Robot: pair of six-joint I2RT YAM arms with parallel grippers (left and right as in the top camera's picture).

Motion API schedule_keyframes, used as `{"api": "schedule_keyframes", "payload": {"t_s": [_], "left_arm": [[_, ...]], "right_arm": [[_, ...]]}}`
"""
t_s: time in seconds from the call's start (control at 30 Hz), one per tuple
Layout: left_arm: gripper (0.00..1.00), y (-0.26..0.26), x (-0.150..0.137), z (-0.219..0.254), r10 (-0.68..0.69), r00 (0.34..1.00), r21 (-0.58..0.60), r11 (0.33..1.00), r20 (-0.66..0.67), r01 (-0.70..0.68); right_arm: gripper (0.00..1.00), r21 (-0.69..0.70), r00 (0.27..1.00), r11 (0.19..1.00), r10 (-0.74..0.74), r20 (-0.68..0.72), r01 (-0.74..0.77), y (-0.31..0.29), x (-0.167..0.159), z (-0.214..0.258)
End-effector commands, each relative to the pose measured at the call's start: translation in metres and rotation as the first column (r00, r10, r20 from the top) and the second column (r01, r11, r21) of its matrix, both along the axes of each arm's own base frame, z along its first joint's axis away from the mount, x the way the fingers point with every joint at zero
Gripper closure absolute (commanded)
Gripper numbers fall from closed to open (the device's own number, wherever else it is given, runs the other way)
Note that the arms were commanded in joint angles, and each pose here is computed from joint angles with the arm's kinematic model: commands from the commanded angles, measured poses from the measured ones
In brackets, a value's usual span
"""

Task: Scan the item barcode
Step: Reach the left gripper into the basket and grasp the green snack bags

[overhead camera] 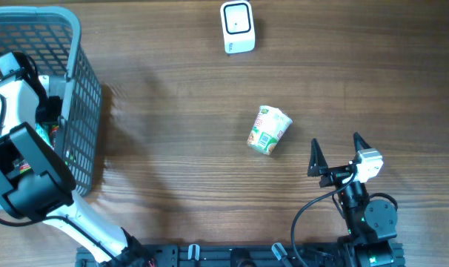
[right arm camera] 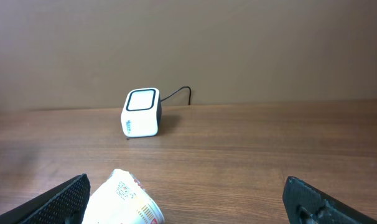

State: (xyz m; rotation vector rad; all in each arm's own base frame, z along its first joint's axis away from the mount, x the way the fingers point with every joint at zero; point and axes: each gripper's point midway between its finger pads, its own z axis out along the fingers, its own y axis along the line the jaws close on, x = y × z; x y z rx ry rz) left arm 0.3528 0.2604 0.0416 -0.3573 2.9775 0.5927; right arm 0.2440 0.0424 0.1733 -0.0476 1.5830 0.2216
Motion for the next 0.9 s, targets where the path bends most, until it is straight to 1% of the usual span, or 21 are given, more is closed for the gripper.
{"api": "schedule_keyframes", "payload": {"t_s": [0.0,0.07,0.17,0.3,0.43,0.47,0.5,0.53,0.57,0.67,0.7,0.73,0.77,0.8,0.83,0.87], "left_arm": [[0.00,-0.005,-0.041,-0.049,0.155,0.979,-0.029,0.987,-0.134,-0.160],[0.00,-0.006,-0.047,-0.052,0.185,0.974,-0.066,0.979,-0.129,-0.195],[0.00,0.001,-0.061,-0.054,0.268,0.955,-0.099,0.955,-0.127,-0.281],[0.00,-0.003,-0.067,-0.064,0.298,0.949,-0.210,0.926,-0.103,-0.314],[0.00,-0.008,-0.080,-0.081,0.298,0.948,-0.220,0.923,-0.114,-0.317],[0.02,-0.011,-0.083,-0.087,0.298,0.947,-0.221,0.922,-0.117,-0.318],[0.08,-0.015,-0.088,-0.093,0.298,0.947,-0.222,0.921,-0.123,-0.319],[0.22,-0.018,-0.092,-0.098,0.298,0.946,-0.225,0.920,-0.128,-0.320],[0.38,-0.021,-0.093,-0.101,0.296,0.946,-0.238,0.917,-0.128,-0.319],[0.72,-0.035,-0.081,-0.102,0.290,0.953,-0.332,0.893,-0.088,-0.303],[0.72,-0.036,-0.076,-0.100,0.289,0.954,-0.349,0.889,-0.077,-0.297],[0.70,-0.036,-0.070,-0.096,0.290,0.955,-0.362,0.885,-0.064,-0.293],[0.69,-0.035,-0.059,-0.085,0.293,0.955,-0.372,0.883,-0.042,-0.287],[0.72,-0.033,-0.050,-0.075,0.288,0.957,-0.373,0.886,-0.027,-0.277],[0.78,-0.029,-0.039,-0.059,0.279,0.960,-0.365,0.894,-0.004,-0.261],[0.90,-0.024,-0.027,-0.040,0.274,0.962,-0.356,0.901,0.023,-0.248]], "right_arm": [[0.00,-0.003,1.000,1.000,-0.018,0.009,0.018,-0.003,0.000,0.002],[0.00,-0.003,1.000,1.000,-0.018,0.009,0.018,-0.003,0.000,0.002],[0.00,-0.002,1.000,1.000,-0.018,0.009,0.018,-0.003,0.000,0.002],[0.01,-0.003,1.000,1.000,-0.018,0.009,0.018,-0.003,0.000,0.002],[0.00,-0.002,1.000,1.000,-0.018,0.009,0.018,-0.003,0.000,0.002],[0.01,-0.003,1.000,1.000,-0.018,0.009,0.018,-0.003,0.000,0.002],[0.00,-0.003,1.000,1.000,-0.018,0.009,0.018,-0.003,0.000,0.002],[0.00,-0.002,1.000,1.000,-0.018,0.009,0.018,-0.003,0.000,0.002],[0.00,-0.002,1.000,1.000,-0.018,0.009,0.018,-0.003,0.000,0.002],[0.01,-0.002,1.000,1.000,-0.018,0.009,0.018,-0.003,0.000,0.002],[0.00,-0.003,1.000,1.000,-0.018,0.009,0.018,-0.003,0.000,0.002],[0.00,-0.002,1.000,1.000,-0.018,0.009,0.018,-0.003,0.000,0.002],[0.00,-0.002,1.000,1.000,-0.018,0.009,0.018,-0.003,0.000,0.002],[0.00,-0.002,1.000,1.000,-0.018,0.009,0.018,-0.003,0.000,0.002],[0.00,-0.003,1.000,1.000,-0.018,0.009,0.018,-0.003,0.000,0.002],[0.00,-0.003,1.000,1.000,-0.018,0.009,0.018,-0.003,0.000,0.002]]}}
